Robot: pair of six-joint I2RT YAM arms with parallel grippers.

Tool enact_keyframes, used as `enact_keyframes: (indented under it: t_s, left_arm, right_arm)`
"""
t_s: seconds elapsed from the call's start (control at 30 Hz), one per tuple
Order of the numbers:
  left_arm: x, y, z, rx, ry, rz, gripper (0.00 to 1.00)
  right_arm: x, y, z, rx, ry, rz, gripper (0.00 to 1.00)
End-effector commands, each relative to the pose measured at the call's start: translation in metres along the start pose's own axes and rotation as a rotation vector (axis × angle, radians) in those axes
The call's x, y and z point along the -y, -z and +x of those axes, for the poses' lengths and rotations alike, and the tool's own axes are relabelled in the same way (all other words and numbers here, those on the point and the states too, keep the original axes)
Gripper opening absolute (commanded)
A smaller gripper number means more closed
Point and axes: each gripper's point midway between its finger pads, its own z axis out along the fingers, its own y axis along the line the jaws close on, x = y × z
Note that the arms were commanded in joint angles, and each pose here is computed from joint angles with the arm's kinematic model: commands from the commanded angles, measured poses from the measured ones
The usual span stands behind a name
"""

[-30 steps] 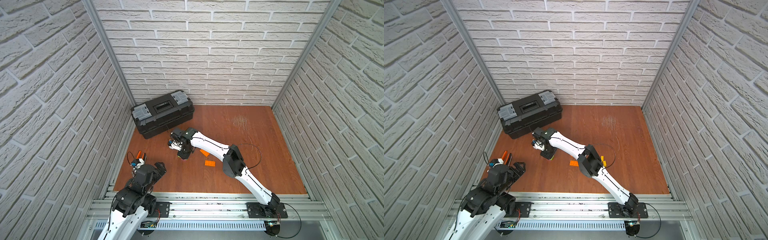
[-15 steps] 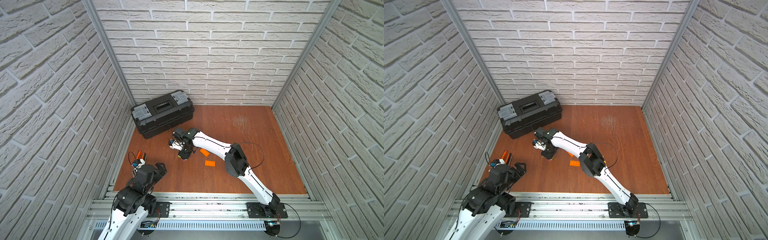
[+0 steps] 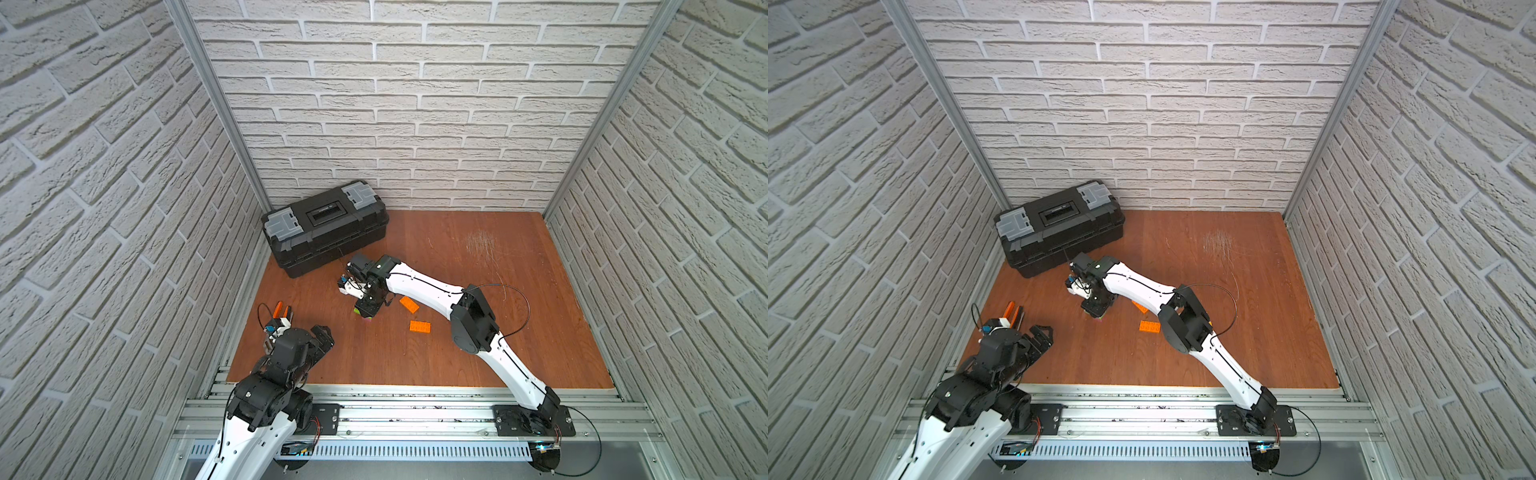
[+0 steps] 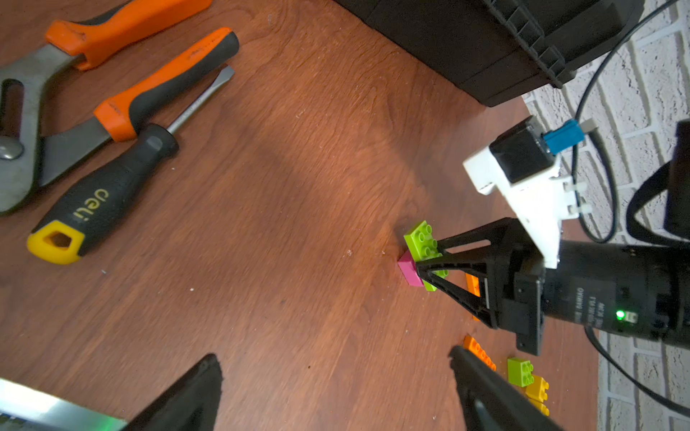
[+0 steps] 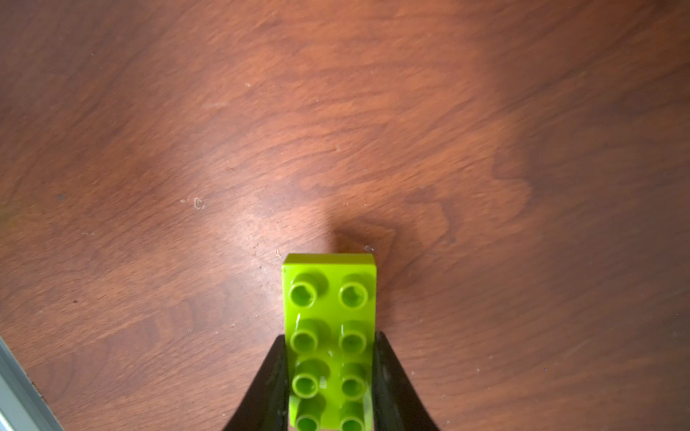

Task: Assemble a carrot with lego
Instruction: Assemble the lego brick with the lego brick.

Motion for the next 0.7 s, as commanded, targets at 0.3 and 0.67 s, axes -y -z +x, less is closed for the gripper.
enact_keyframes:
  t_s: [0.3, 0.67]
  left_arm:
    - [0.002, -0.003, -0.002, 0.012, 0.007, 0.012, 0.98]
    - [0.002, -0.004, -0.002, 0.010, 0.005, 0.009, 0.98]
  right_arm:
    - [0.011, -0.011, 0.047, -0.183, -0.009, 0.053, 0.04]
    - [0.012, -0.030, 0.064, -0.262, 0.011, 0.043, 0.04]
